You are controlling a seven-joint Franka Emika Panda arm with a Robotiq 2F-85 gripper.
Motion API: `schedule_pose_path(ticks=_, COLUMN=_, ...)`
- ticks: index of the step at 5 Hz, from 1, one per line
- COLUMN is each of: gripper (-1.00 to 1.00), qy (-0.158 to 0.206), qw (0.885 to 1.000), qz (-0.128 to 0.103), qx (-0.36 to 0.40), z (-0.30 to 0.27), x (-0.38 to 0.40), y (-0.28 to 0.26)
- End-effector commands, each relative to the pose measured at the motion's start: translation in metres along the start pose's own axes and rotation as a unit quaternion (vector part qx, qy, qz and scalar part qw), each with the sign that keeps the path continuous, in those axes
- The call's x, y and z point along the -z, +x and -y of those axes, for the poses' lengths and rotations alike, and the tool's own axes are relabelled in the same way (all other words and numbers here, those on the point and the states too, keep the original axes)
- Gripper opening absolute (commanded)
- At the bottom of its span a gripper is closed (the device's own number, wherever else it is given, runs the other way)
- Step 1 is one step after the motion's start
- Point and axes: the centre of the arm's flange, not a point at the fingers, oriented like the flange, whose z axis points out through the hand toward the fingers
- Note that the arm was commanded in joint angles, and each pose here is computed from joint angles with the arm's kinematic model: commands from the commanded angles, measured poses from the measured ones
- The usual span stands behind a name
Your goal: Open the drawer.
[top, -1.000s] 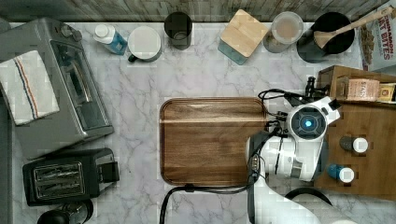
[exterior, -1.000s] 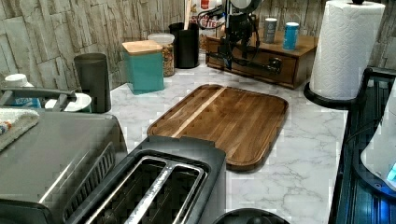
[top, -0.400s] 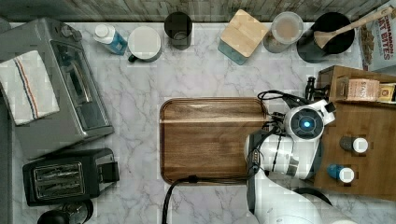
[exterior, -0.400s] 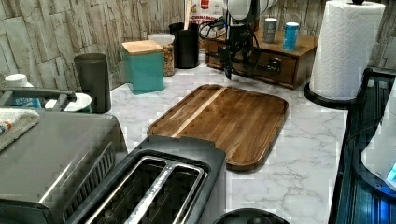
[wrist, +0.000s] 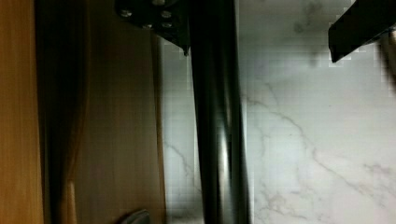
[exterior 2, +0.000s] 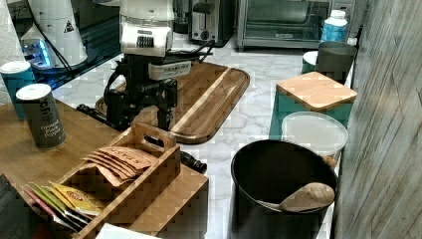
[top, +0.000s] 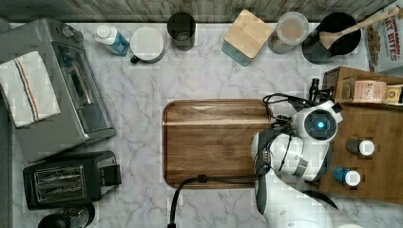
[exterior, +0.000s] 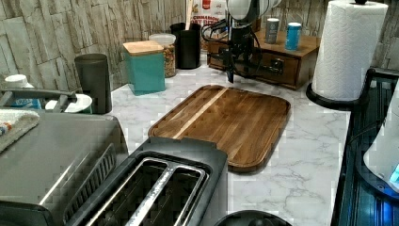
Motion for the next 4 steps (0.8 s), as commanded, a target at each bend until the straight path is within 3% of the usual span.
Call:
schedule_pose_path(ticks=1, gripper=1.00, qy=0.067, qw=0.995, qz=-0.063, qx=0.029, z=0.084, x=0.061, y=0.014)
schedule_pose_path(ticks=2, gripper=1.00, qy=0.093, qw=0.992, qz=-0.057, qx=0.063, z=0.119, x=0.059, y=0.006)
schedule_pose_path(ticks=4, gripper=1.00, qy=0.089, qw=0.993, qz=-0.048, qx=0.063, z=0.202, x=0.083, y=-0.011)
